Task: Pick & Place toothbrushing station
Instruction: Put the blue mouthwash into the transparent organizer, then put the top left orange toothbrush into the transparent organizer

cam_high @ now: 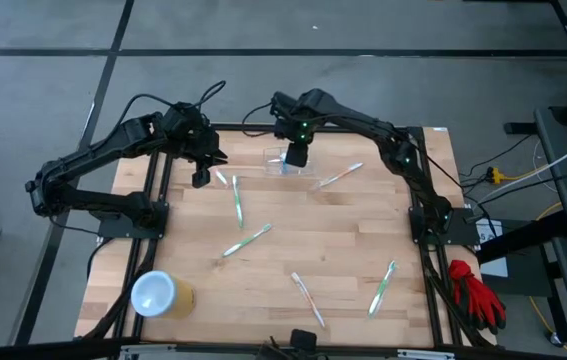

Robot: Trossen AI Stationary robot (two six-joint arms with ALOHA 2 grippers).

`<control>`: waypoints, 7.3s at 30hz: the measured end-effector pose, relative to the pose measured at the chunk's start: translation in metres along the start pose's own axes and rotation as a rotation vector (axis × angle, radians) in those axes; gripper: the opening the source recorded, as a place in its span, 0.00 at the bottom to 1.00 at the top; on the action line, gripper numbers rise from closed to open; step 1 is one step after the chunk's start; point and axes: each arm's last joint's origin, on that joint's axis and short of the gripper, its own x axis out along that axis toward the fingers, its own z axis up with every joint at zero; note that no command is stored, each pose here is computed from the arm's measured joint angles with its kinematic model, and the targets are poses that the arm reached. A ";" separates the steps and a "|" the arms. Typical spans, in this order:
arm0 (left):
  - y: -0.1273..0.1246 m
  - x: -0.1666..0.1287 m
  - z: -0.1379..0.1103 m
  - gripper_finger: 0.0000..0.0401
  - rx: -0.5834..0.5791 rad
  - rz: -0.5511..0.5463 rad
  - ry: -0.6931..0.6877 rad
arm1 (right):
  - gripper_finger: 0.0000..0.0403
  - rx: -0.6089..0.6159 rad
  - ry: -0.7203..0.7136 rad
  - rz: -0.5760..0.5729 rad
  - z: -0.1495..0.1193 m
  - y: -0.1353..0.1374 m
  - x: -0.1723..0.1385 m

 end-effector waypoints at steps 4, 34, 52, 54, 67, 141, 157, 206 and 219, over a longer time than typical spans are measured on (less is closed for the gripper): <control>0.000 0.000 0.000 0.15 -0.005 0.000 0.000 | 0.25 0.001 0.034 0.008 -0.001 0.000 0.007; 0.000 0.000 0.000 0.15 -0.006 0.000 0.000 | 0.25 -0.018 0.029 0.007 0.003 -0.004 0.019; 0.000 -0.001 -0.001 0.15 -0.015 0.001 0.006 | 0.25 -0.019 0.072 0.019 0.003 -0.004 0.032; 0.000 -0.001 -0.001 0.15 -0.015 0.002 0.006 | 0.25 -0.019 0.072 0.020 0.003 -0.004 0.032; 0.000 -0.001 -0.001 0.15 -0.016 0.003 0.005 | 0.25 -0.017 0.077 0.024 0.003 -0.004 0.031; -0.001 -0.001 -0.003 0.15 -0.003 0.000 0.024 | 0.31 0.064 0.063 0.096 0.001 -0.009 0.030; -0.001 -0.001 -0.003 0.15 -0.003 0.000 0.024 | 0.46 0.098 0.067 0.091 0.000 -0.012 0.030; -0.046 0.030 -0.119 0.15 -1.465 0.292 0.069 | 0.48 -0.037 -0.304 0.236 -0.083 0.109 -0.187; 0.009 0.064 -0.110 0.12 -1.617 0.578 -0.575 | 0.48 -0.028 -0.402 0.210 -0.105 0.101 -0.216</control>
